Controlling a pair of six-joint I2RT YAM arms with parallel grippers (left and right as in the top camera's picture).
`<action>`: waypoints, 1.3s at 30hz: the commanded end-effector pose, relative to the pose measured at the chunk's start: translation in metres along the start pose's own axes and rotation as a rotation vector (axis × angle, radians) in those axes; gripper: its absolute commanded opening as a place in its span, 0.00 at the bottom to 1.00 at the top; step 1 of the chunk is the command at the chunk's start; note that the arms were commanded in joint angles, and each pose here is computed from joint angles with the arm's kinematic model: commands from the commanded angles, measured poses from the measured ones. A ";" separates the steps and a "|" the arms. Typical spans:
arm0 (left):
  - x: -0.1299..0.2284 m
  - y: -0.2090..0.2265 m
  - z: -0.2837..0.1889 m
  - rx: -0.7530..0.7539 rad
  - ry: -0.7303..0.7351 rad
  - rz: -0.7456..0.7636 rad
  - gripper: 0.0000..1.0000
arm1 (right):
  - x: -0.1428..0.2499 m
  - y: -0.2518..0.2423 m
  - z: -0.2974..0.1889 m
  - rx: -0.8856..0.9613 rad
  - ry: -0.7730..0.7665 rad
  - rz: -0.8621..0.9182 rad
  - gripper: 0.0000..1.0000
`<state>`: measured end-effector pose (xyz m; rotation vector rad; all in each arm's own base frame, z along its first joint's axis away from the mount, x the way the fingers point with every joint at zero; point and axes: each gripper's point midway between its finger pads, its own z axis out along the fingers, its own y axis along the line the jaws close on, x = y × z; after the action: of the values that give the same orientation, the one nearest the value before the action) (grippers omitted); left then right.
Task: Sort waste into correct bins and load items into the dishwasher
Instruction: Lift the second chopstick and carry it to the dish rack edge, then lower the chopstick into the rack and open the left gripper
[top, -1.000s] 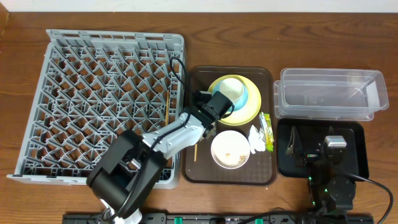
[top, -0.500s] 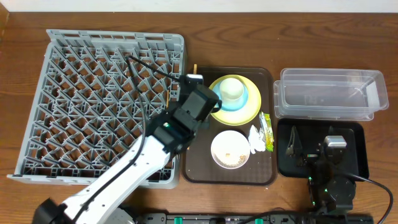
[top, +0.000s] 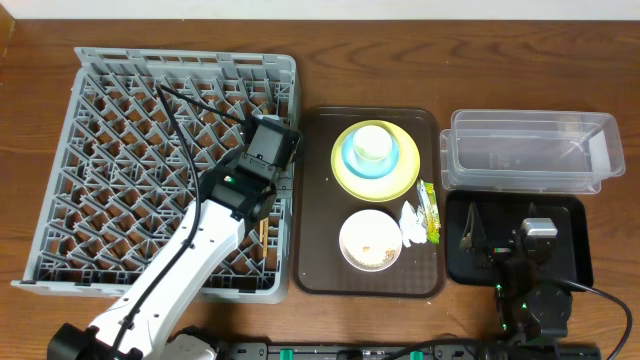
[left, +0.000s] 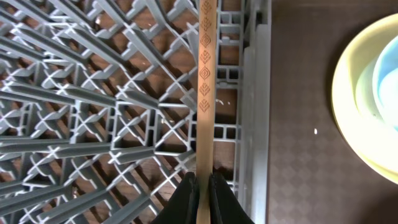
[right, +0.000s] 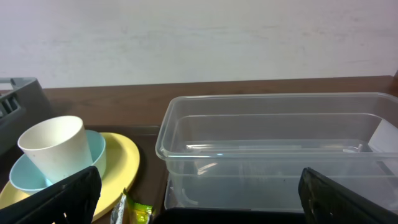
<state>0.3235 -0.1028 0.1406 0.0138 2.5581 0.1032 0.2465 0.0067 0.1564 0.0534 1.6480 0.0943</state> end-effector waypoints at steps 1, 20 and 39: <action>0.005 -0.008 0.004 0.050 0.035 0.035 0.08 | 0.001 0.001 0.000 -0.004 0.004 -0.013 0.99; 0.021 -0.010 0.032 0.005 0.122 0.063 0.36 | 0.001 0.001 0.000 -0.005 0.004 -0.013 0.99; 0.043 -0.090 -0.061 0.609 0.244 -0.031 0.38 | 0.001 0.001 0.000 -0.005 0.004 -0.013 0.99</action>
<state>0.2785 -0.1611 0.1519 0.1438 2.6804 -0.4317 0.2465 0.0067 0.1564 0.0534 1.6480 0.0943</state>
